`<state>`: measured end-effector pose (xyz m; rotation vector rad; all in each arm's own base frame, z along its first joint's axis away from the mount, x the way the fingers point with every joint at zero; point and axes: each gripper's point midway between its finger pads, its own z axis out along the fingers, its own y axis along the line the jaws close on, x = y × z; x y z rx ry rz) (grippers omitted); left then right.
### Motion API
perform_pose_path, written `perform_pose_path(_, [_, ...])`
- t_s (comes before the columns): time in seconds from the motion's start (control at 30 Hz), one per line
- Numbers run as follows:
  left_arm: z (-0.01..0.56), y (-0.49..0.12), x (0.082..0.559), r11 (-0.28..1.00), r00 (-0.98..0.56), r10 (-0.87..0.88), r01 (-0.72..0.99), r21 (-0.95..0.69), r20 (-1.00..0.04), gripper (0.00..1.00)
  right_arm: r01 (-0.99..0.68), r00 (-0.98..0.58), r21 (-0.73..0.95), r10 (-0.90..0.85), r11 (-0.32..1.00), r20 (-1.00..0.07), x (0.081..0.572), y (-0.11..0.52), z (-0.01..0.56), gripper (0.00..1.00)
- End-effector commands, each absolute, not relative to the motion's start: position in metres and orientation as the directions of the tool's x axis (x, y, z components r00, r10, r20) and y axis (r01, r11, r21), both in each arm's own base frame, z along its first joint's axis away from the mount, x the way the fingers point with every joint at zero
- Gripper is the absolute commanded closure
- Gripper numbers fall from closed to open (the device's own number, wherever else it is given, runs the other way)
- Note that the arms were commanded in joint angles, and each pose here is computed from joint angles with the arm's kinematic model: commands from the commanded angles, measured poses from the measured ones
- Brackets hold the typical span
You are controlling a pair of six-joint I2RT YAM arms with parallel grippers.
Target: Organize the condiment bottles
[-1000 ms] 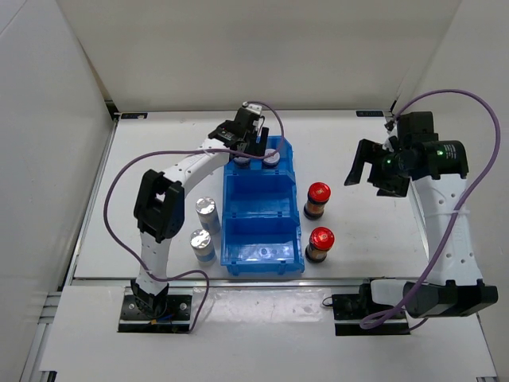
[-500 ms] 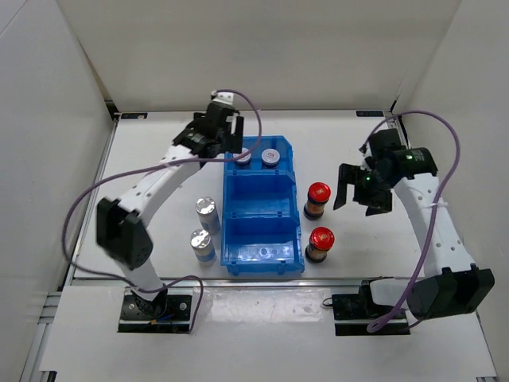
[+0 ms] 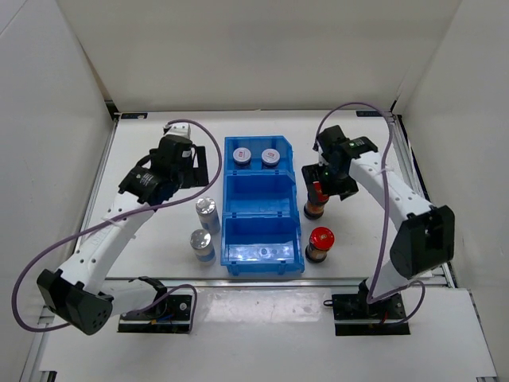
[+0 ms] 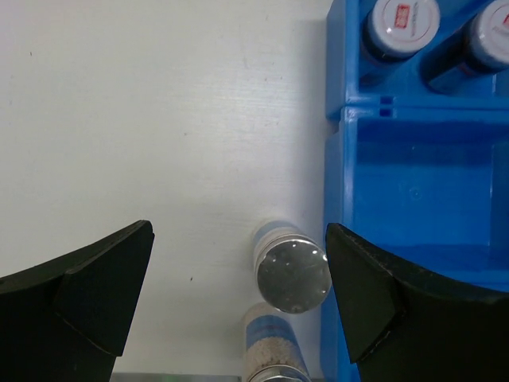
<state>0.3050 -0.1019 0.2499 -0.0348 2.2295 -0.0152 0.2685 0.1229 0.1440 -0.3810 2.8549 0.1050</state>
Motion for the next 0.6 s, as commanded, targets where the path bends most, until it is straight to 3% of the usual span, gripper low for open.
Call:
perform_pose_path(0.0, [0.228, -0.096, 0.291, 0.999, -0.676, -0.045, -0.041, -0.023, -0.735, 0.00, -0.294, -0.907, -0.050, -0.295, 0.954, -0.301, 0.294, 0.118, 0.133, 0.00])
perform_pose_path(0.17, [0.214, -0.093, 0.291, 0.994, -0.696, -0.103, -0.094, -0.052, -0.711, 0.00, -0.294, -0.918, -0.025, -0.290, 0.955, -0.270, 0.303, 0.127, 0.118, 0.02])
perform_pose_path(0.27, [0.210, -0.093, 0.293, 0.992, -0.704, -0.121, -0.108, -0.062, -0.700, 0.00, -0.296, -0.916, -0.012, -0.287, 0.955, -0.280, 0.309, 0.136, 0.118, 0.16])
perform_pose_path(0.3, [0.208, -0.094, 0.296, 0.992, -0.705, -0.120, -0.108, -0.062, -0.699, 0.00, -0.296, -0.918, -0.013, -0.288, 0.955, -0.271, 0.309, 0.136, 0.115, 0.29])
perform_pose_path(0.43, [0.205, -0.097, 0.298, 0.992, -0.712, -0.127, -0.102, -0.076, -0.691, 0.00, -0.287, -0.916, -0.035, -0.285, 0.957, -0.280, 0.309, 0.134, 0.127, 0.49])
perform_pose_path(0.47, [0.202, -0.094, 0.300, 0.991, -0.718, -0.131, -0.113, -0.070, -0.684, 0.00, -0.264, -0.915, -0.061, -0.270, 0.963, -0.299, 0.308, 0.131, 0.137, 0.54])
perform_pose_path(0.5, [0.200, -0.097, 0.302, 0.991, -0.721, -0.131, -0.108, -0.076, -0.681, 0.00, -0.255, -0.903, -0.077, -0.266, 0.964, -0.338, 0.308, 0.130, 0.153, 0.65])
perform_pose_path(0.57, [0.201, -0.095, 0.306, 0.990, -0.719, -0.138, -0.117, -0.077, -0.682, 0.00, -0.220, -0.892, -0.104, -0.243, 0.970, -0.382, 0.308, 0.126, 0.174, 0.74])
